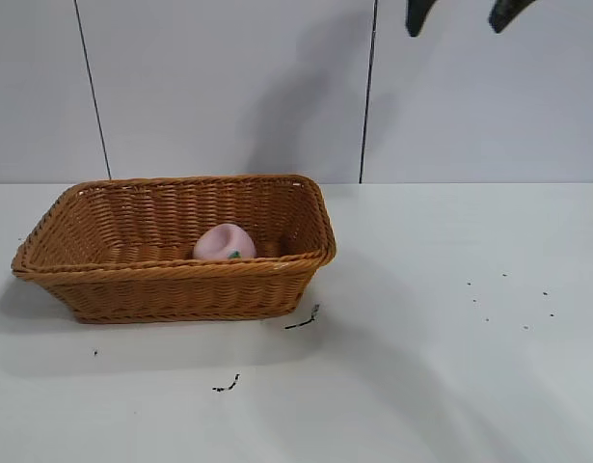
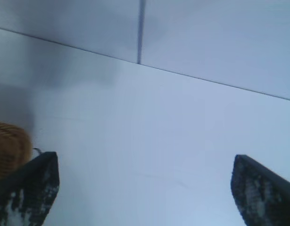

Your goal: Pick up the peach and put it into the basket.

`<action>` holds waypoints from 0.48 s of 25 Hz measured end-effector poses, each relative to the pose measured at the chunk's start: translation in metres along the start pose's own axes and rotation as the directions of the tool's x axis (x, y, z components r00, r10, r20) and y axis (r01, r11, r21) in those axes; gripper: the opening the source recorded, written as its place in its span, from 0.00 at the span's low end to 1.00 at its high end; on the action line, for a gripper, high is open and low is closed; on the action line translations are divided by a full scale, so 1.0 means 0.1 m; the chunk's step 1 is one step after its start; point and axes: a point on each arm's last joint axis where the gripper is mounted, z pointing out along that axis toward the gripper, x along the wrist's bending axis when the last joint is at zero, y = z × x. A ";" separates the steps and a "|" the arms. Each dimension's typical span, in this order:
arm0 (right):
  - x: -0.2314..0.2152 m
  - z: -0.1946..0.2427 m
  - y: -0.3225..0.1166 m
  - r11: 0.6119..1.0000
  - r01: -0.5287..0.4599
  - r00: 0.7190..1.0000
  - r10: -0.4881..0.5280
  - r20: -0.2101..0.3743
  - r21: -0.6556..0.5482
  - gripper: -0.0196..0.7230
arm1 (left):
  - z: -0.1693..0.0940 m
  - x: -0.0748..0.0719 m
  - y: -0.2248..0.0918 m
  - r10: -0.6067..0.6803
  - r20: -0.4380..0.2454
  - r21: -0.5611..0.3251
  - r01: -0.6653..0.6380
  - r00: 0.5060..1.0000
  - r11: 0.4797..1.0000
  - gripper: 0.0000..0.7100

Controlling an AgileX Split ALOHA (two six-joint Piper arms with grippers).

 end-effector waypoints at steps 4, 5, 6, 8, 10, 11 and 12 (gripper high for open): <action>0.00 -0.17 -0.01 1.000 0.001 1.000 -0.001 0.001 -0.021 0.96 | 0.00 0.00 0.00 0.000 0.000 0.000 0.000 1.000 1.000 0.98; 0.01 -0.25 -0.02 1.000 0.001 1.000 -0.001 0.001 -0.027 0.96 | 0.00 0.00 0.00 0.000 0.000 0.000 0.000 1.000 1.000 0.98; 0.00 -0.31 -0.05 1.000 0.003 1.000 -0.003 0.006 -0.025 0.96 | 0.00 0.00 0.00 0.000 0.000 0.000 0.000 1.000 1.000 0.98; -0.01 -0.51 -0.14 1.000 0.011 1.000 -0.011 0.029 -0.026 0.96 | 0.00 0.00 0.00 0.000 0.000 0.000 0.000 1.000 1.000 0.98; -0.02 -0.74 -0.28 1.000 0.015 0.999 -0.014 0.040 -0.025 0.96 | 0.00 0.00 0.00 0.000 0.000 0.000 0.000 1.000 1.000 0.98; -0.01 -0.87 -0.36 1.000 0.016 0.999 -0.015 0.043 -0.025 0.96 | 0.00 0.00 0.00 0.000 0.000 0.000 0.000 1.000 1.000 0.98; -0.01 -1.01 -0.48 1.000 0.017 0.999 -0.016 0.044 -0.025 0.96 | 0.00 0.00 0.00 0.000 0.000 0.000 0.000 1.000 1.000 0.98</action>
